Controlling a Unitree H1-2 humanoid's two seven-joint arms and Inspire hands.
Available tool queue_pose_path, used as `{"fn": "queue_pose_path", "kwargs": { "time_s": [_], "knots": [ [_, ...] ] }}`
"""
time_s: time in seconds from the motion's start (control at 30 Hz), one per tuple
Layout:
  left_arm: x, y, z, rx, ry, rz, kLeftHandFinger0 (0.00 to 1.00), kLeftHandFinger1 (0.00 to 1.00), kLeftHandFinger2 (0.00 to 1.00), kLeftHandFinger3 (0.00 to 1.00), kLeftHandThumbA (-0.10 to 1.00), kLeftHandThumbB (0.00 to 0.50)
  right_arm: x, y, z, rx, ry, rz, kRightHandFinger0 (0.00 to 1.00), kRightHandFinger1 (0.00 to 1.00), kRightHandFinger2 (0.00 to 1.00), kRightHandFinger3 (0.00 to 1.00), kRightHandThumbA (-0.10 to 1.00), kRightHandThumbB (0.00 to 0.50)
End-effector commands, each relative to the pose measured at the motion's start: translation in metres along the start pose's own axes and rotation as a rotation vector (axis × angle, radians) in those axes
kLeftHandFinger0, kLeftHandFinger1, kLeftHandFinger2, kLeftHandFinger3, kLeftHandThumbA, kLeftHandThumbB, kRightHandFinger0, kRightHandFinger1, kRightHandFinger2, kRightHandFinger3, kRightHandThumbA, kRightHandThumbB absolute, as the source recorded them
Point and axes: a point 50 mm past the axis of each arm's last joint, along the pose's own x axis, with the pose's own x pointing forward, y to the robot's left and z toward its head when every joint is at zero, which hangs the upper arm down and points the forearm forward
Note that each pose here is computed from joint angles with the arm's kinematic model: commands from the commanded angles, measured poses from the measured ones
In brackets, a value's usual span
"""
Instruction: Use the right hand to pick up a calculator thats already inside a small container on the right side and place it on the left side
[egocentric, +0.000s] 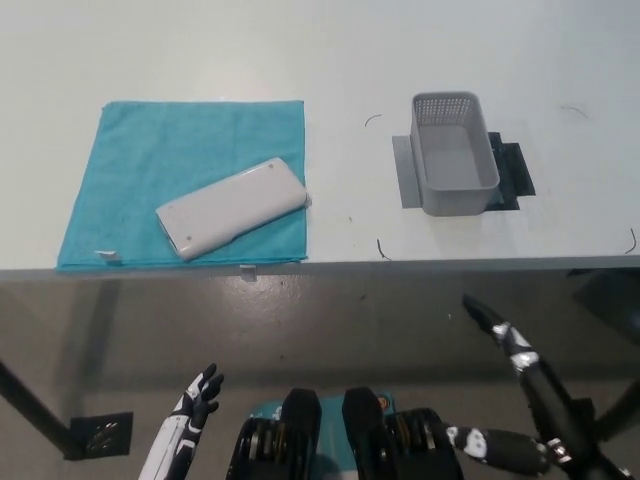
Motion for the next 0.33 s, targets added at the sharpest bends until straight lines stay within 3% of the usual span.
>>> {"fn": "queue_pose_path", "kwargs": {
  "time_s": [0.0, 0.03, 0.13, 0.2, 0.3],
  "knots": [
    [-0.007, 0.002, 0.006, -0.01, -0.09, 0.033, 1.0, 1.0, 1.0, 1.0, 1.0, 0.0, -0.024, -0.03, 0.019, 0.056, -0.388, -0.37, 1.0, 1.0, 1.0, 1.0, 1.0, 0.186],
    [-0.005, 0.004, 0.005, -0.006, -0.094, 0.033, 1.0, 1.0, 1.0, 1.0, 1.0, 0.0, -0.019, -0.028, 0.0, 0.061, -0.319, -0.398, 1.0, 1.0, 1.0, 1.0, 1.0, 0.234],
    [-0.013, 0.001, 0.001, -0.015, -0.074, 0.031, 1.0, 1.0, 1.0, 1.0, 1.0, 0.0, -0.018, -0.024, -0.033, 0.084, -0.206, -0.371, 1.0, 1.0, 1.0, 1.0, 1.0, 0.171],
    [-0.013, 0.0, 0.001, -0.01, -0.07, 0.032, 1.0, 1.0, 1.0, 1.0, 1.0, 0.0, -0.014, -0.022, -0.051, 0.087, -0.147, -0.36, 1.0, 1.0, 1.0, 1.0, 1.0, 0.168],
    [-0.009, 0.0, 0.003, -0.015, -0.079, 0.039, 1.0, 1.0, 1.0, 1.0, 1.0, 0.0, -0.007, -0.022, -0.065, 0.075, -0.105, -0.336, 1.0, 1.0, 1.0, 1.0, 1.0, 0.205]
  ]
}}
